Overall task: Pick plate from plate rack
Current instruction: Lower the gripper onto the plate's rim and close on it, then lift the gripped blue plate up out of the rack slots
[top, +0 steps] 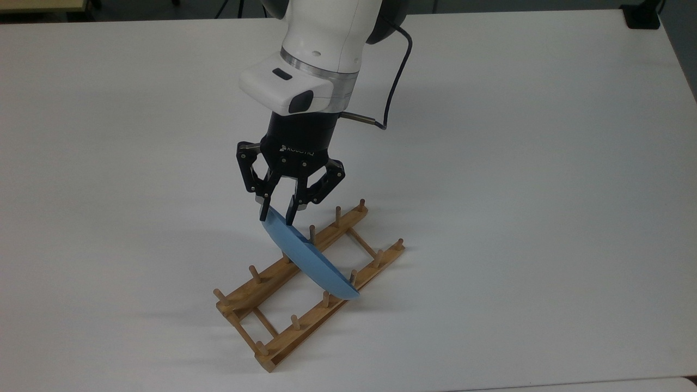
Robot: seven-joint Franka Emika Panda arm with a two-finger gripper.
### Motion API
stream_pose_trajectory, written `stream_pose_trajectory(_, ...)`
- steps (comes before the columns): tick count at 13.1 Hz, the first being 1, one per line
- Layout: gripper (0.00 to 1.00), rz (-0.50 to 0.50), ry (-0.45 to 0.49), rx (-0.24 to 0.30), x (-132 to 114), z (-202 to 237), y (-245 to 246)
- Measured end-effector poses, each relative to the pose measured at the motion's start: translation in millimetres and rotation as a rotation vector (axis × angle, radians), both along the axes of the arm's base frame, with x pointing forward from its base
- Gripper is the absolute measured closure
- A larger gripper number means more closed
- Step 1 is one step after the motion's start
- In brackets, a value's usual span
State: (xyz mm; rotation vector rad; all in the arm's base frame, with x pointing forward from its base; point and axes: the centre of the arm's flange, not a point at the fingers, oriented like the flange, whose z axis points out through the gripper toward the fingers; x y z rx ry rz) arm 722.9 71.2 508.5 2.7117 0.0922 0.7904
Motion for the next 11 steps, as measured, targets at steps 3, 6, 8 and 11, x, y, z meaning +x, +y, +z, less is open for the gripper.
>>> stream_pose_trajectory(3, 0.65, 0.005, -0.001, 0.0, -1.3, 2.5, 4.4)
stream_pose_trajectory(6, 0.65, 0.004, 0.005, -0.001, -1.7, 0.7, 4.8)
stream_pose_trajectory(8, 0.66, 0.002, 0.008, -0.002, -1.8, 0.0, 4.0)
stream_pose_trajectory(11, 0.66, 0.004, 0.011, -0.022, -1.9, -1.8, 1.2)
